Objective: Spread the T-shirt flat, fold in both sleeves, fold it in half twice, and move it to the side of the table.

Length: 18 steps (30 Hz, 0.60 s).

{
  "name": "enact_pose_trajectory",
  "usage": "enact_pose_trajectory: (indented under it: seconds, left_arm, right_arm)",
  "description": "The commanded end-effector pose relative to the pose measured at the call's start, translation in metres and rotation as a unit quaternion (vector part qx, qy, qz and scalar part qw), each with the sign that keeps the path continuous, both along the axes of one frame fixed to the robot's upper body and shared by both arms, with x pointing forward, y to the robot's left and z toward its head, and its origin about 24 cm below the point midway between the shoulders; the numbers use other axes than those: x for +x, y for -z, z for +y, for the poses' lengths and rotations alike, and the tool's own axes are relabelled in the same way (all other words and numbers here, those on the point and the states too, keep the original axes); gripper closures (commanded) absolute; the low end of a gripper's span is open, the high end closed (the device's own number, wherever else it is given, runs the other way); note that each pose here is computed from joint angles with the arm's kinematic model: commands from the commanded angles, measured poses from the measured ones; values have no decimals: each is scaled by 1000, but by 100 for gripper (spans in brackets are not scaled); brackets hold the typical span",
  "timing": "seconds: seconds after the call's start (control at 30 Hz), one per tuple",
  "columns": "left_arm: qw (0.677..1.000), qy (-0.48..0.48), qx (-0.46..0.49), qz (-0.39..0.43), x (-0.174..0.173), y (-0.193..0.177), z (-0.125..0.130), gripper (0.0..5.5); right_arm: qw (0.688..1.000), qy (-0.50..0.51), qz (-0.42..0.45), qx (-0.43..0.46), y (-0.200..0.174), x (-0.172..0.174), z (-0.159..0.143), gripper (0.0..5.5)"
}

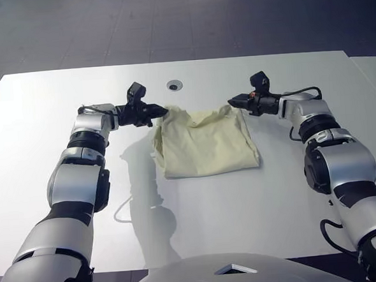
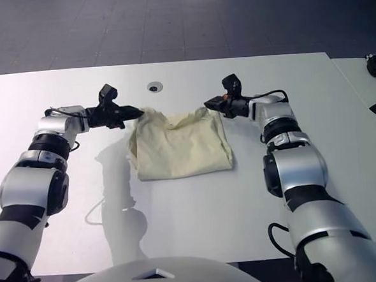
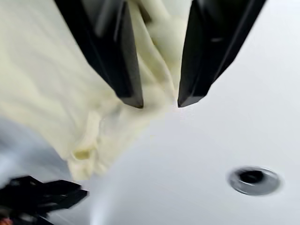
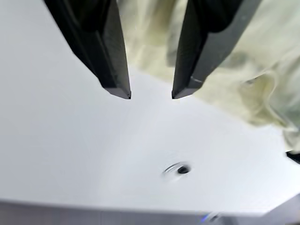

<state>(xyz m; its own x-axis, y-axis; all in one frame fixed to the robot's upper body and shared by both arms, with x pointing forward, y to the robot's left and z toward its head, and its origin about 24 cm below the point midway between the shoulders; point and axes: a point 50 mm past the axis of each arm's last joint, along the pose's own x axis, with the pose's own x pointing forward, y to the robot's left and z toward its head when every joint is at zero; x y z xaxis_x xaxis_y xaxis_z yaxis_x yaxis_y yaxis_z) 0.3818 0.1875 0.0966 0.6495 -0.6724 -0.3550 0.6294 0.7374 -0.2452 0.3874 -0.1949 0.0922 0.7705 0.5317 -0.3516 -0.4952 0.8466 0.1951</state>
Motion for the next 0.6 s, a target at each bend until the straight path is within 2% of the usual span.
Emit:
enact_pose_trajectory:
  seconds: [0.03,0.13,0.3,0.4,0.47,0.6]
  left_arm:
    - [994,-91,34,-50,10,-15,12,324]
    - [987,-42,105,-117,-3,-15,12,270]
    - [964,42,166,-204,-55,-13,-26,185]
    - [946,101,204,-229,-80,-7,-49,139]
    - [942,118,206,-237,-92,-6,-62,98]
    - [911,162,274,-263,-116,-5,-66,34]
  right_arm:
    - [998,35,-47,-2,2,-2,-6,316]
    - [988,-54,-121,-85,-2,-10,7,263]
    - [926,-195,-234,-225,-6,-25,42,181]
    - [893,-237,-252,-287,1,-29,50,137]
    - [885,-245,-259,-301,2,-28,53,98]
    - [855,-269,-273,-349,0,-23,53,36]
